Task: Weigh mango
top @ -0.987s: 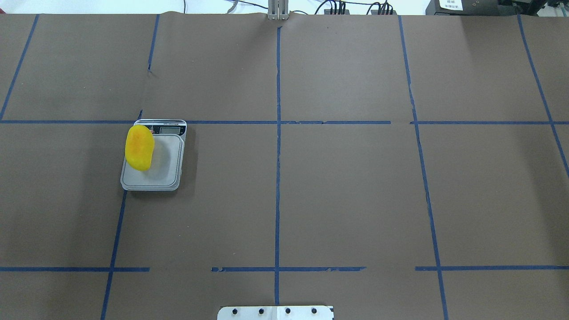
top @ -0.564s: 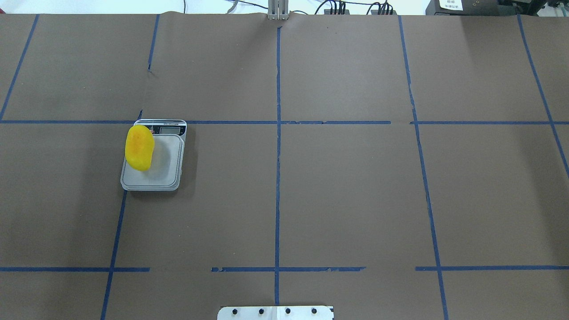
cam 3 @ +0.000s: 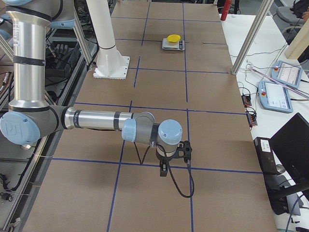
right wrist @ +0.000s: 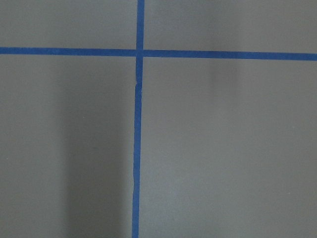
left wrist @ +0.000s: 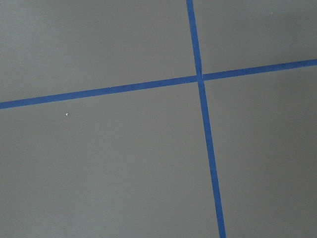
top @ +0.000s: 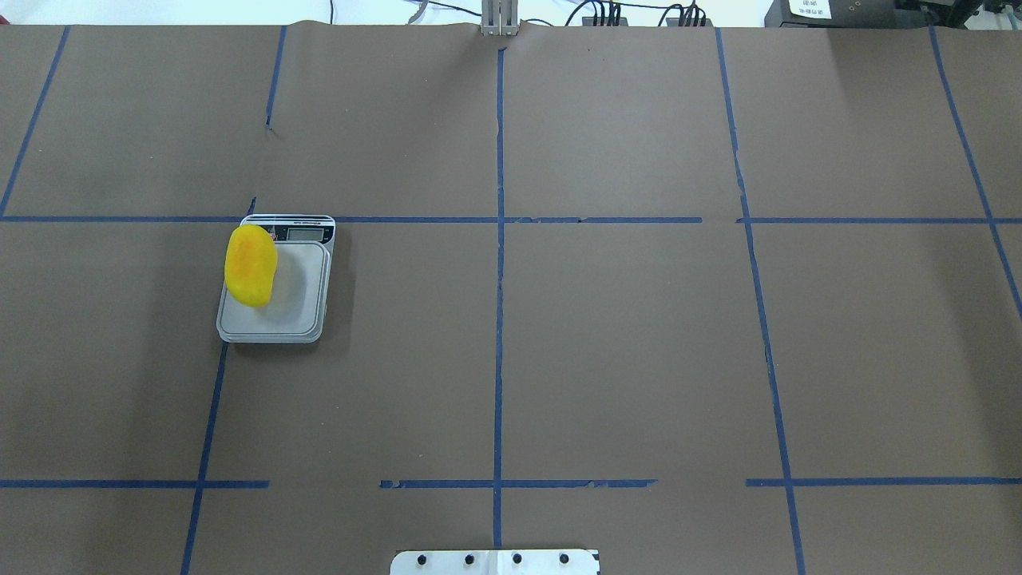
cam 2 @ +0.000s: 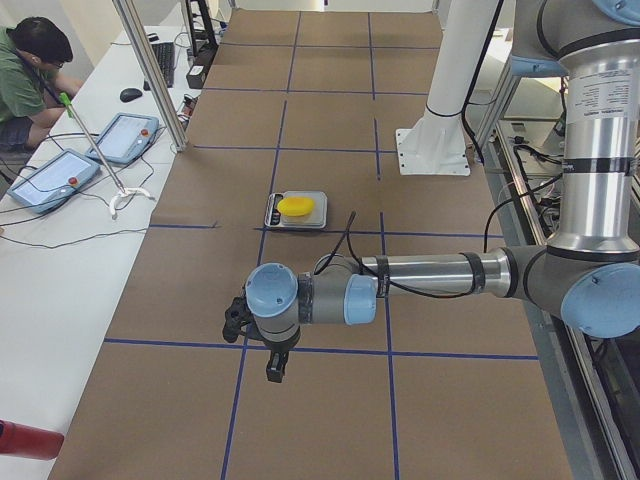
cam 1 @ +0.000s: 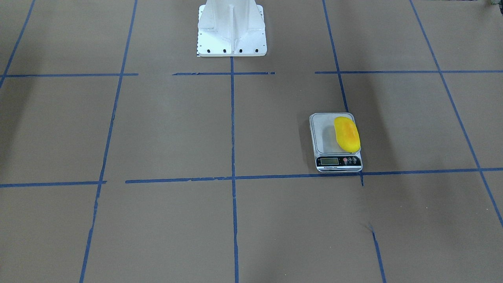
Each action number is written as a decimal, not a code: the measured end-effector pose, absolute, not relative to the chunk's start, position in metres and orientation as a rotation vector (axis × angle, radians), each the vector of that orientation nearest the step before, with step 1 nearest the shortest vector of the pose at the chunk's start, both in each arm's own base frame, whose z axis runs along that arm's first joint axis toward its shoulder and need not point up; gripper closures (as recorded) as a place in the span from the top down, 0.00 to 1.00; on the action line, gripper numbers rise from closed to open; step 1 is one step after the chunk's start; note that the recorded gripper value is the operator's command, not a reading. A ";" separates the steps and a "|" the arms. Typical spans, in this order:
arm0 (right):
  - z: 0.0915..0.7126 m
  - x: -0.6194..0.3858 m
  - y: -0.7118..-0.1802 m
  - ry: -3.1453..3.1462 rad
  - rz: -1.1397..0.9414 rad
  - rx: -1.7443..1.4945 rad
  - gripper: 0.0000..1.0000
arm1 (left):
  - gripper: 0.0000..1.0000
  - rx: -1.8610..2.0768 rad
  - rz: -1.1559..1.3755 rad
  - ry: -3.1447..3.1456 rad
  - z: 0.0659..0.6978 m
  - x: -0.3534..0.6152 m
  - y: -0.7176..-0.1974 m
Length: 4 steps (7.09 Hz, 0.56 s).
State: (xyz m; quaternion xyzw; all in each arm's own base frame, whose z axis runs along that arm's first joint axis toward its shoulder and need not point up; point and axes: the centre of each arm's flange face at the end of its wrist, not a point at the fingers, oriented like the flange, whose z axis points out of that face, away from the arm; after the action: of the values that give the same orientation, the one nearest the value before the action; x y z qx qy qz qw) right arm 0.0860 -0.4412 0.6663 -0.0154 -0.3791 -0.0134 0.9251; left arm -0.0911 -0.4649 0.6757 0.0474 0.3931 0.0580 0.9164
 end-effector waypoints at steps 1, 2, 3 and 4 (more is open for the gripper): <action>0.667 0.086 -0.441 -0.778 -0.027 -0.032 1.00 | 1.00 0.100 0.120 0.809 0.675 -0.091 -0.465; 0.667 0.086 -0.441 -0.778 -0.027 -0.032 1.00 | 1.00 0.102 0.120 0.808 0.675 -0.091 -0.465; 0.667 0.086 -0.441 -0.778 -0.027 -0.031 1.00 | 1.00 0.104 0.120 0.809 0.674 -0.092 -0.465; 0.667 0.086 -0.441 -0.778 -0.027 -0.032 1.00 | 1.00 0.105 0.119 0.809 0.674 -0.092 -0.465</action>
State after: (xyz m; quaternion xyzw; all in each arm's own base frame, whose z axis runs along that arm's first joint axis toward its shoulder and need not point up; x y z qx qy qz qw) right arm 0.0860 -0.4409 0.6665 -0.0154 -0.3791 -0.0134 0.9251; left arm -0.0923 -0.4650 0.6736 0.0508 0.3931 0.0578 0.9162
